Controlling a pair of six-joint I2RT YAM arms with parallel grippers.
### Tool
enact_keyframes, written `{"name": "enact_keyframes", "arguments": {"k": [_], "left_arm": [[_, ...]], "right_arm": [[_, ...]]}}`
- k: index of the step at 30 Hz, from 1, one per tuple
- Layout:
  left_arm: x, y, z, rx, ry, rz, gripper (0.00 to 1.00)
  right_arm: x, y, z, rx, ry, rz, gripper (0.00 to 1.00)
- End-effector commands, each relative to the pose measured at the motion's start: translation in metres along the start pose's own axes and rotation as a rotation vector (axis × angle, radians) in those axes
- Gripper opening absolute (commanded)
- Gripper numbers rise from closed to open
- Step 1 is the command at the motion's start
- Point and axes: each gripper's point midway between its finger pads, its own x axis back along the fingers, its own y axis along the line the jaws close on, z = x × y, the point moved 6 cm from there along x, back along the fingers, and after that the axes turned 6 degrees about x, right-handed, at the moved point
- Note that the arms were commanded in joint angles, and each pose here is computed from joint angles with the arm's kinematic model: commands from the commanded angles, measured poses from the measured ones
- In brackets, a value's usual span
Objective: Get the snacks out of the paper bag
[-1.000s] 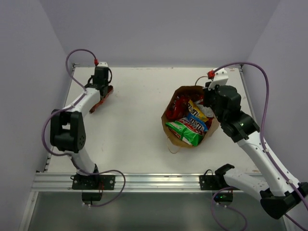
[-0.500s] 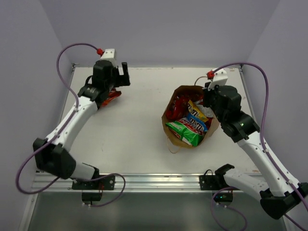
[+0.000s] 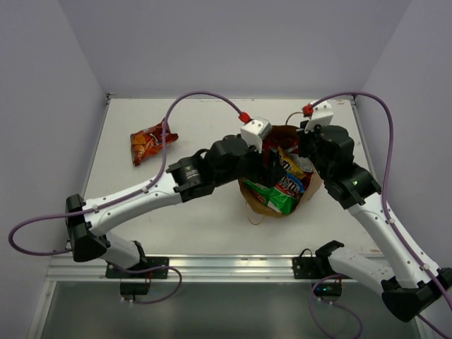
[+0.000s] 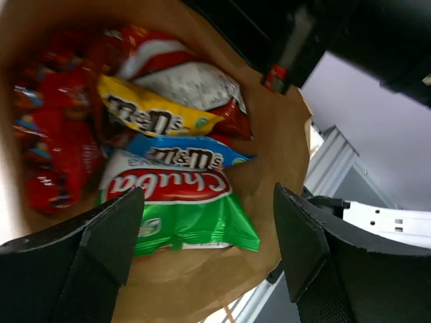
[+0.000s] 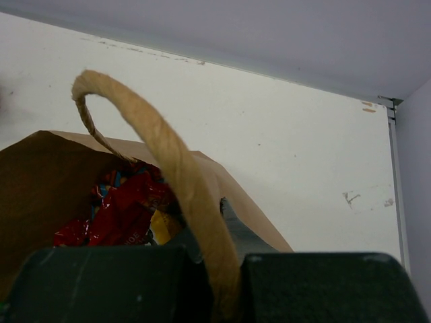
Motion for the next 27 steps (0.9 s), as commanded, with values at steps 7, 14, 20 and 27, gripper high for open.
{"name": "enact_keyframes", "arguments": {"k": [7,14,20,27], "left_arm": [[-0.064,-0.004,0.001,0.040,-0.107,-0.153,0.71],[-0.102,0.025,-0.001,0.086,-0.138,-0.238,0.65],[-0.134,0.040,0.005,0.097,-0.114,-0.273,0.59],[-0.139,0.038,0.009,0.113,-0.088,-0.244,0.18]], "right_arm": [[0.009,-0.003,-0.008,-0.034,-0.046,0.004,0.00],[0.015,0.000,-0.007,-0.082,-0.056,-0.021,0.00],[0.015,0.001,-0.005,-0.089,-0.056,-0.029,0.00],[0.015,0.000,-0.001,-0.084,-0.053,-0.015,0.00]]}}
